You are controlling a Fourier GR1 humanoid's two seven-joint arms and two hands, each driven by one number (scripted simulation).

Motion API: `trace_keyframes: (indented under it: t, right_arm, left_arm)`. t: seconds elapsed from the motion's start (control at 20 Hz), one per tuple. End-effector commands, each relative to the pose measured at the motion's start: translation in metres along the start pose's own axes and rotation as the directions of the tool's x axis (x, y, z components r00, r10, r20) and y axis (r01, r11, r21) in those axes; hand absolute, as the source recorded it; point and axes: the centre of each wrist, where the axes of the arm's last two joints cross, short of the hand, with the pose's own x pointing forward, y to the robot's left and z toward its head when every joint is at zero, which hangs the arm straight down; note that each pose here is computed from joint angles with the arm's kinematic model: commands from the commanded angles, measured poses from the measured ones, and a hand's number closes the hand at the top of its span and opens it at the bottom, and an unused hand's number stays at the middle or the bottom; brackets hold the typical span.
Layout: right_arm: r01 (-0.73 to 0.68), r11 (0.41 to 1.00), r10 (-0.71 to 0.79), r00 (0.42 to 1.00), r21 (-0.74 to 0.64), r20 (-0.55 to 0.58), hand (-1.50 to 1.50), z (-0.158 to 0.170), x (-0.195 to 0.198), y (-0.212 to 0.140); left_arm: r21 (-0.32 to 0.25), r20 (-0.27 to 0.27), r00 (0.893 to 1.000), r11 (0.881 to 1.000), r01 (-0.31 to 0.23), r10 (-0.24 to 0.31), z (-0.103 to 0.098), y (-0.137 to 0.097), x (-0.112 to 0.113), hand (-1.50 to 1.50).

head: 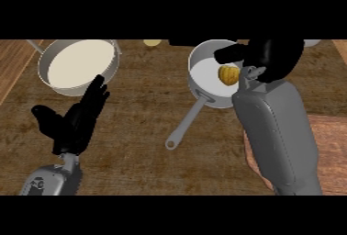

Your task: Pick the squash from the cutting board and place it in the pot

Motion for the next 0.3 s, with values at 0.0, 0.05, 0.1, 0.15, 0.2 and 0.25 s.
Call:
trace_keyframes:
  t: [0.0, 0.05, 0.1, 0.15, 0.2, 0.25]
  right_arm:
    - [0.274, 0.941, -0.292, 0.954, -0.196, -0.069, -1.5, 0.005, 0.006, -0.013]
    - [0.272, 0.931, -0.293, 0.954, -0.244, -0.056, -1.5, 0.0, -0.005, -0.007]
    - [0.294, 0.916, -0.317, 0.947, -0.273, -0.043, -1.5, 0.007, 0.001, -0.012]
    - [0.322, 0.899, -0.35, 0.936, -0.297, -0.044, -1.5, 0.005, -0.001, -0.019]
    - [0.316, 0.888, -0.352, 0.935, -0.333, -0.051, -1.5, 0.0, -0.003, -0.021]
    - [0.325, 0.875, -0.368, 0.928, -0.358, -0.056, -1.5, -0.002, -0.009, -0.024]
  left_arm:
    - [0.004, 0.007, 1.0, 1.0, -0.005, 0.005, 0.003, -0.009, -0.002, 0.0]
    - [0.018, 0.008, 1.0, 1.0, -0.011, 0.011, 0.001, -0.003, 0.009, 0.0]
    - [0.024, -0.019, 1.0, 1.0, -0.005, 0.005, 0.004, 0.0, -0.007, 0.0]
    - [0.025, 0.004, 1.0, 1.0, -0.014, 0.014, -0.001, -0.003, 0.009, 0.0]
    - [0.028, -0.014, 1.0, 1.0, -0.011, 0.011, 0.0, 0.004, 0.01, 0.0]
    - [0.025, -0.024, 1.0, 1.0, -0.014, 0.014, 0.009, 0.005, -0.011, 0.0]
